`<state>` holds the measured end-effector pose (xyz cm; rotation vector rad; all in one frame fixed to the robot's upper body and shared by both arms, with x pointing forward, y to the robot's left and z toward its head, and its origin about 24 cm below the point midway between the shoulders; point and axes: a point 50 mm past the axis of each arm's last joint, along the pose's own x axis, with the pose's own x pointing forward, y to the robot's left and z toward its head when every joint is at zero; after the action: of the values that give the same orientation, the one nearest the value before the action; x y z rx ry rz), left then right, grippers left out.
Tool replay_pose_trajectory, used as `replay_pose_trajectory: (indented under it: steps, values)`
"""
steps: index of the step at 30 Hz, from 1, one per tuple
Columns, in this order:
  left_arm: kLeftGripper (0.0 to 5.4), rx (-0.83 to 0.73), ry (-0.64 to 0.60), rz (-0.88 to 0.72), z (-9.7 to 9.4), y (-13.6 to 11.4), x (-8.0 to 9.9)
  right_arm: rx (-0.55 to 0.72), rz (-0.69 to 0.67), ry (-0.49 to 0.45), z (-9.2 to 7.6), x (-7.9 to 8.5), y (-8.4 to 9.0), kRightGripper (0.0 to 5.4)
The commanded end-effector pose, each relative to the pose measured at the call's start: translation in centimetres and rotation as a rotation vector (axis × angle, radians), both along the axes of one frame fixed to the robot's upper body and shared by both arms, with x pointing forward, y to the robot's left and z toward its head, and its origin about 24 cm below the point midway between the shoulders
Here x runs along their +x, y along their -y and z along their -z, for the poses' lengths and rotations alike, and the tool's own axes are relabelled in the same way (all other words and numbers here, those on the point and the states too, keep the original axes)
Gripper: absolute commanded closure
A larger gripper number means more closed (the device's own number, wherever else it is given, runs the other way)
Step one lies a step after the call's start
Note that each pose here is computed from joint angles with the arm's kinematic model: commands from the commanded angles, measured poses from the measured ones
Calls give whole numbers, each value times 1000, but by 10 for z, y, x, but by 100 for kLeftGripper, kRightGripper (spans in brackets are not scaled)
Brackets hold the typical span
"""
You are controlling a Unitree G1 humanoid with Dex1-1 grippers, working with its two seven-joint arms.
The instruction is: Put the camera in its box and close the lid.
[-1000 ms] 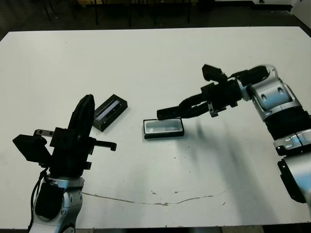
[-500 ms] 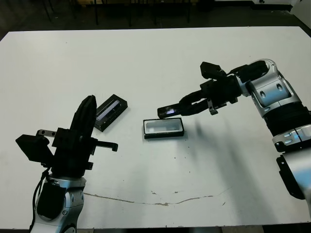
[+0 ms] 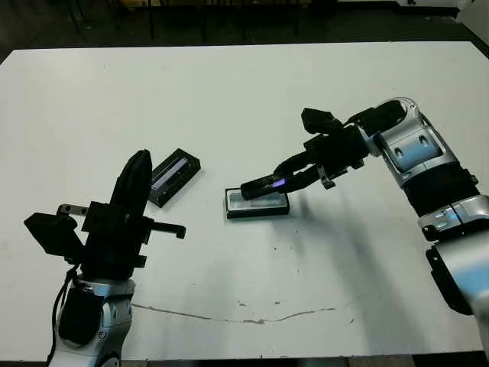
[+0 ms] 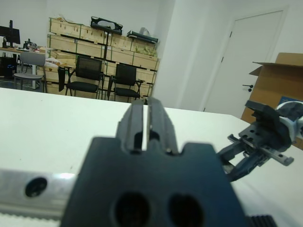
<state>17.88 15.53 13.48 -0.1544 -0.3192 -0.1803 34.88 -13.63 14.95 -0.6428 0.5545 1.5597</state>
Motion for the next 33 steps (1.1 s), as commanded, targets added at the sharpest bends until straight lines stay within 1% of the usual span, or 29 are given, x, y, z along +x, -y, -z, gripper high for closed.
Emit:
replay_pose_trajectory:
  steps: [1,12,19,22,24,28,33]
  values:
    - [540,22,-177,-44,30,-7,-20,-26,-19,-8,-1,0,-4,484]
    - [540,9,-184,-41,30,-7,-21,-38,-11,-2,9,-1,-3,484]
    - [540,15,-171,-33,31,-7,-21,-47,-29,23,11,-2,-4,484]
    - [540,8,-176,-34,30,-6,-21,-69,-23,3,12,-3,-5,484]
    - [540,4,-181,-39,30,-5,-21,-81,-28,-8,13,-3,-6,484]
    - [540,6,-184,-47,30,-4,-20,-87,-59,17,12,-5,-12,484]
    - [540,12,-176,-45,30,-3,-20,-110,-76,10,11,-6,-18,484]
